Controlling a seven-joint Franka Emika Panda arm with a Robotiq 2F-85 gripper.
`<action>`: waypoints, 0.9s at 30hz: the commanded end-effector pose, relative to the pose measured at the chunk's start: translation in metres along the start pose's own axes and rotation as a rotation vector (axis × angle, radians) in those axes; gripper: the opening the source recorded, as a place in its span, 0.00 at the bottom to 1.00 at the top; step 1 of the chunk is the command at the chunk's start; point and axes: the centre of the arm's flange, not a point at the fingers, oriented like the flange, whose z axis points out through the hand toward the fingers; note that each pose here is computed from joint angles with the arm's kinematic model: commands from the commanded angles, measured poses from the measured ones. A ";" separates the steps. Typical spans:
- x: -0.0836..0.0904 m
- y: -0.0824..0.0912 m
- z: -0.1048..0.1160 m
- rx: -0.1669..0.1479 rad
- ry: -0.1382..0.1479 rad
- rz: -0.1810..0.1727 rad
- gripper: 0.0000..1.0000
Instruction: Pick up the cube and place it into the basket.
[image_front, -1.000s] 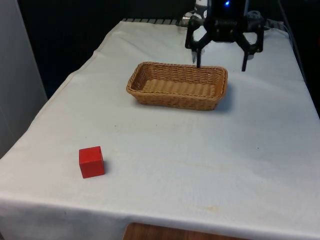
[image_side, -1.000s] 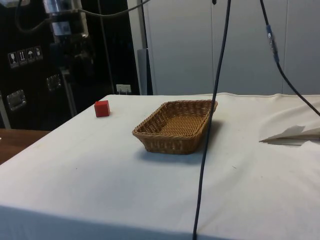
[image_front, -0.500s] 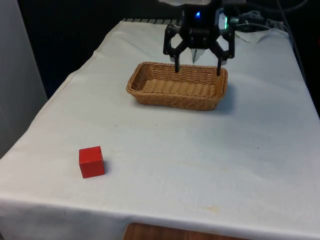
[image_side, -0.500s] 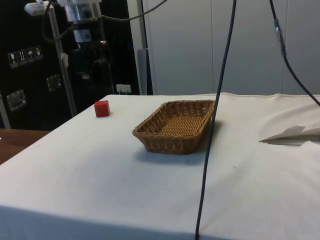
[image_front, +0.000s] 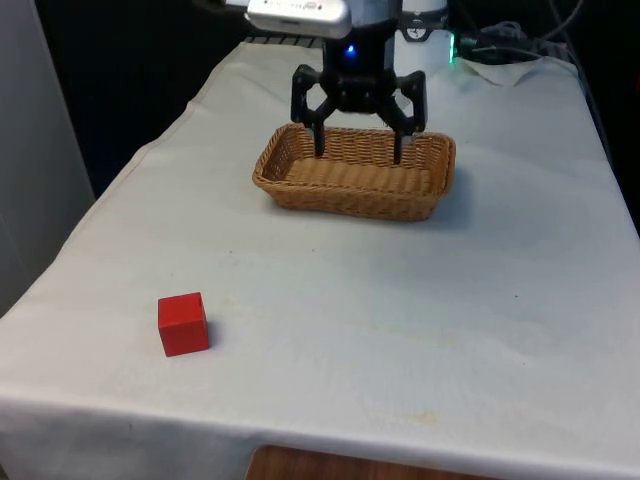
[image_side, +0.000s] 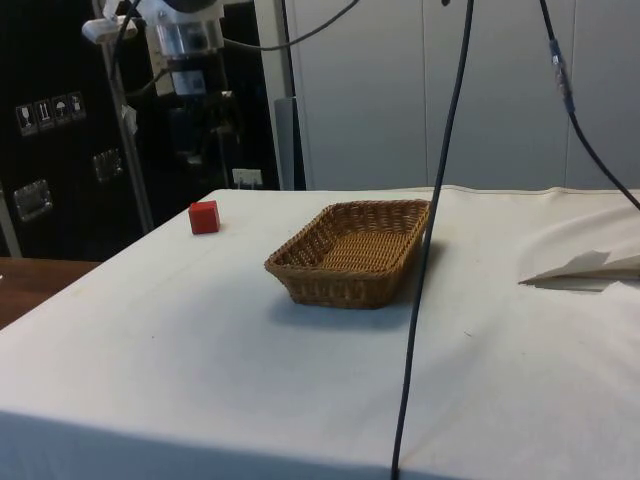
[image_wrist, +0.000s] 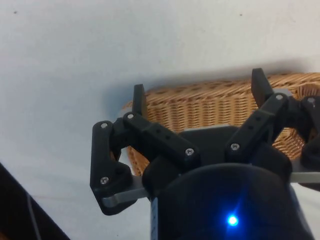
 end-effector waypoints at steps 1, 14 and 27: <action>0.002 0.002 0.005 0.005 0.007 0.009 1.00; 0.013 0.010 0.035 -0.001 0.028 0.071 1.00; 0.019 0.021 0.064 -0.007 0.038 0.133 1.00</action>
